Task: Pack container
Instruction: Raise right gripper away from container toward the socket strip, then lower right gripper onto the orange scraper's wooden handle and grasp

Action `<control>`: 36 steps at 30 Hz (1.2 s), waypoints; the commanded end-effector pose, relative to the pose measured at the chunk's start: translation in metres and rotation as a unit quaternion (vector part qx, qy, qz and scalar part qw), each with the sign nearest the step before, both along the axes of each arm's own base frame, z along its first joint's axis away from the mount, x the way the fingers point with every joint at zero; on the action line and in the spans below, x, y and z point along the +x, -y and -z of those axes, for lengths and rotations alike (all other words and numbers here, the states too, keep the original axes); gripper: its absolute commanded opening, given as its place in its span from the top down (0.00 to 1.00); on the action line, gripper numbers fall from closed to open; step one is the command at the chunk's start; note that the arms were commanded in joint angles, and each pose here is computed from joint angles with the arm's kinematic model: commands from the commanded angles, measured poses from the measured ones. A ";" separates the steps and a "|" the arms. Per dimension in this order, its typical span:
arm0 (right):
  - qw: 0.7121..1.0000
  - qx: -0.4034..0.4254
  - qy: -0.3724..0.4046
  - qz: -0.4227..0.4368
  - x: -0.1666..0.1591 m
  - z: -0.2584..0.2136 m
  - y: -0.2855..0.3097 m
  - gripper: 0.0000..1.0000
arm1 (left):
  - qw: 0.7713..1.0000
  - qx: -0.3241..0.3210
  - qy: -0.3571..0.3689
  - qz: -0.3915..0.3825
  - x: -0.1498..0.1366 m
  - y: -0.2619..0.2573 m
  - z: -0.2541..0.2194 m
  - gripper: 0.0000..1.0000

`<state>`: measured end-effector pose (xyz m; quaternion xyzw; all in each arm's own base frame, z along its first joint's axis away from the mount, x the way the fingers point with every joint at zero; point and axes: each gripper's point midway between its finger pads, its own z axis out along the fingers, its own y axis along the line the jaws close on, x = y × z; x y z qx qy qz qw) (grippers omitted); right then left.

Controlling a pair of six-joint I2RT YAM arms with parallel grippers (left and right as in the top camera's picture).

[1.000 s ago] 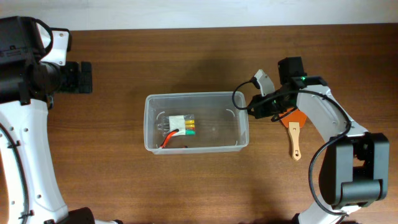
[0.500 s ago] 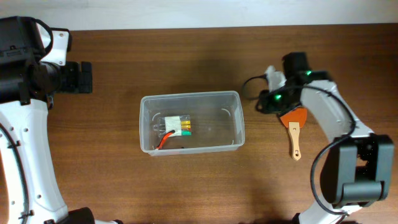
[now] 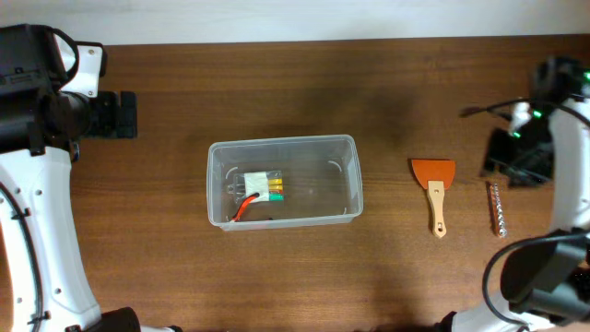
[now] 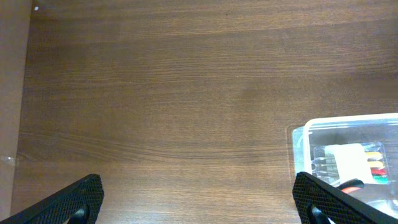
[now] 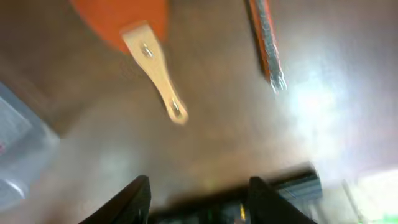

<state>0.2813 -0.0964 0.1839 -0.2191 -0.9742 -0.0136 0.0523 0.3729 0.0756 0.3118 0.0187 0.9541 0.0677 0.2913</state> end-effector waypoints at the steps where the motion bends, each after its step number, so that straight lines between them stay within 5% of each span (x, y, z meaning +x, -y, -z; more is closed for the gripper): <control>1: 0.999 -0.009 0.043 0.031 -0.023 -0.033 0.003 0.48 | 1.000 -0.012 -0.006 -0.003 0.002 0.001 0.007 0.01; 6: 0.994 -0.023 0.104 0.024 -0.058 -0.062 -0.015 0.41 | 1.000 -0.028 -0.001 0.009 0.004 0.008 0.007 0.01; 13: 0.978 -0.044 0.203 0.012 -0.114 -0.083 -0.045 0.01 | 0.999 -0.044 0.002 0.020 0.005 0.015 0.006 0.01; 19: 0.965 -0.027 0.261 -0.018 -0.105 -0.060 -0.056 0.01 | 0.999 -0.048 0.002 0.015 0.005 0.015 0.006 0.01; 36: 0.992 0.014 0.114 -0.062 -0.024 0.111 -0.027 0.01 | 0.999 -0.051 0.005 0.007 0.005 0.014 0.006 0.01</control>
